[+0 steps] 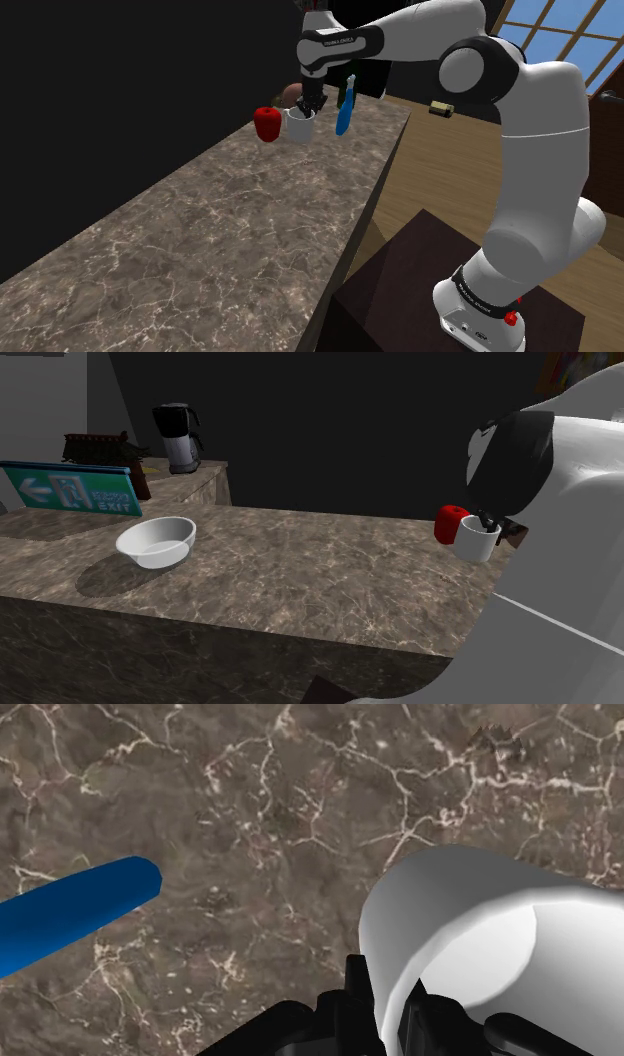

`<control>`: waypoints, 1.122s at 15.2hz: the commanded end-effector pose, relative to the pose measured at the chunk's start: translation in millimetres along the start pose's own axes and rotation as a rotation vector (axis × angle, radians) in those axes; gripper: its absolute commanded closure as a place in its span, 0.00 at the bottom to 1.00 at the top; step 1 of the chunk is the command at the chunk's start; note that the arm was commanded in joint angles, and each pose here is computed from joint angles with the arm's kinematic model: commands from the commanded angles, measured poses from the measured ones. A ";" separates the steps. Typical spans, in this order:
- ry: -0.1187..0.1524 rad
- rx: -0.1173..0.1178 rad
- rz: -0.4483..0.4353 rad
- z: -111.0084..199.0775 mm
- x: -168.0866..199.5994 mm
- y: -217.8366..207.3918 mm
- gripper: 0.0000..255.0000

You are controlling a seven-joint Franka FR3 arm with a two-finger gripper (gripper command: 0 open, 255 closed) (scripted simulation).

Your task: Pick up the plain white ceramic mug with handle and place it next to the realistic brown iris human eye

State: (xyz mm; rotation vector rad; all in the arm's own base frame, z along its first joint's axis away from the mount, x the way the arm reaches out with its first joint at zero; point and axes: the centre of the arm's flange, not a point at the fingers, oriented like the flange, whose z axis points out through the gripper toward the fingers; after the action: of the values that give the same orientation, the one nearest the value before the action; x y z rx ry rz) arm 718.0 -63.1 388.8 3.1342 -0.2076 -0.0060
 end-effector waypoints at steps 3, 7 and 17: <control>0.001 0.000 0.000 20.9 0.6 -0.8 1.00; 0.001 0.000 0.000 29.7 0.6 -0.8 1.00; 0.001 0.000 0.000 29.7 0.6 -0.7 0.00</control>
State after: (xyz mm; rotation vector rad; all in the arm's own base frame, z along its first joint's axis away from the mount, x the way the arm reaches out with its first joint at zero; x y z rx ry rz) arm 718.5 -62.4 359.1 3.1343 -0.2075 -0.0043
